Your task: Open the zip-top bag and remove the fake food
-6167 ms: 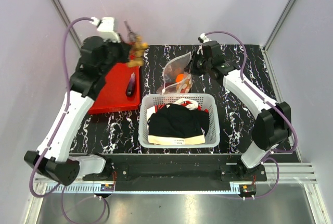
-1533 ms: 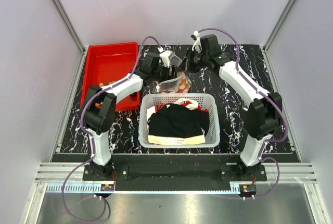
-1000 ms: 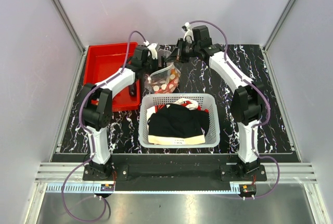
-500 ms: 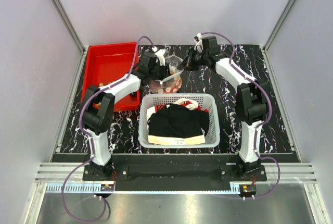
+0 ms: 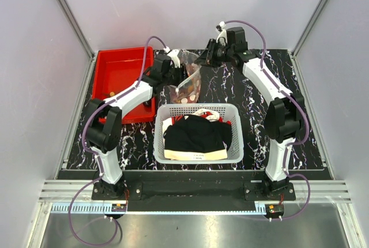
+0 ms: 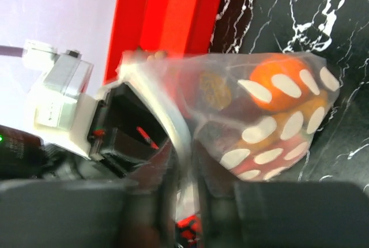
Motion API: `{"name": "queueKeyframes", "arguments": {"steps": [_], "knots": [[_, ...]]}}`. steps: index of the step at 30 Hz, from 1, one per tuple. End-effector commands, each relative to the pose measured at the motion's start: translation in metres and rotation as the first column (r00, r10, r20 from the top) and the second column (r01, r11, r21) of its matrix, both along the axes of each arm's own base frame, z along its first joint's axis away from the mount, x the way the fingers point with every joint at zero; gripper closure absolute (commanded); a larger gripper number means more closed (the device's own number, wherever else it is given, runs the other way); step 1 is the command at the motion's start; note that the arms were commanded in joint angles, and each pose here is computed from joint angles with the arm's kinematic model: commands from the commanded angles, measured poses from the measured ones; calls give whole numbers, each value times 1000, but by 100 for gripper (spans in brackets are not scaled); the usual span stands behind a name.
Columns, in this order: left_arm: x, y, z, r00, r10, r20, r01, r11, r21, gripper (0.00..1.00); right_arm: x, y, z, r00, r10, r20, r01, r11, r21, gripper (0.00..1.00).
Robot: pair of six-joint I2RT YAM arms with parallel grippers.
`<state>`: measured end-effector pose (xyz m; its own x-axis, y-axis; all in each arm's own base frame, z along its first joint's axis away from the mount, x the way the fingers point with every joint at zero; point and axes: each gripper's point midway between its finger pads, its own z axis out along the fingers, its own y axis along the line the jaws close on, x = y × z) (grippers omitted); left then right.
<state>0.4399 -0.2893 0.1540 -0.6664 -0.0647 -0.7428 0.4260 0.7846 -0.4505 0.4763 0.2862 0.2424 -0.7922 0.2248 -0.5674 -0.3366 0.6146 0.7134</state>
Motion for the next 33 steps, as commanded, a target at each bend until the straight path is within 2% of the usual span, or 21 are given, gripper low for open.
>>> {"name": "queueKeyframes", "arguments": {"steps": [1,4,7,12,13,14,16,17,19,20,21,23,26,28,30,33], "knots": [[17,-5,56,996,63,56,-56,992,-111,56,-3,0,37,999,-25,48,26,999,-33,61],[20,-7,49,997,81,10,-79,990,-113,56,-12,-2,23,999,-41,15,42,996,-80,39],[20,-9,45,997,82,-8,-83,989,-126,56,-26,-2,11,999,-42,7,43,991,-129,29],[15,-9,37,996,80,-35,-84,988,-130,56,-39,5,-7,1000,-14,-25,10,988,-155,28],[14,-9,37,996,79,-34,-83,988,-131,56,-41,8,-8,1000,-8,-30,3,988,-151,29],[13,-8,36,996,83,-34,-87,988,-128,56,-43,11,-10,999,-2,-40,-4,989,-149,37],[11,-7,35,996,84,-34,-87,989,-122,56,-50,17,-11,999,9,-49,-16,989,-147,42],[11,-6,36,996,89,-30,-92,989,-117,56,-53,16,-11,999,6,-50,-14,989,-150,57],[9,-3,36,996,85,-23,-87,991,-101,56,-57,12,-7,999,-12,-46,5,988,-153,77],[8,-3,37,997,75,-19,-76,992,-96,54,-57,11,-5,999,-19,-40,13,988,-154,94],[7,-4,39,998,61,-12,-62,994,-93,51,-55,10,-2,999,-23,-24,20,988,-150,100],[3,-5,41,1000,28,4,-27,996,-85,43,-56,13,7,1000,-14,-10,12,992,-129,100],[1,-6,33,1000,-5,23,7,997,-72,41,-55,22,17,1000,8,-18,-10,997,-79,100],[3,-6,27,999,-15,39,17,998,-56,54,-53,23,21,1000,0,-16,-1,998,-66,100],[6,-7,18,999,-28,30,29,999,-37,62,-49,22,19,1000,-9,-20,8,998,-66,100],[10,-11,8,999,-47,24,47,999,-19,62,-47,19,18,1000,-17,-25,16,998,-60,100]]}}
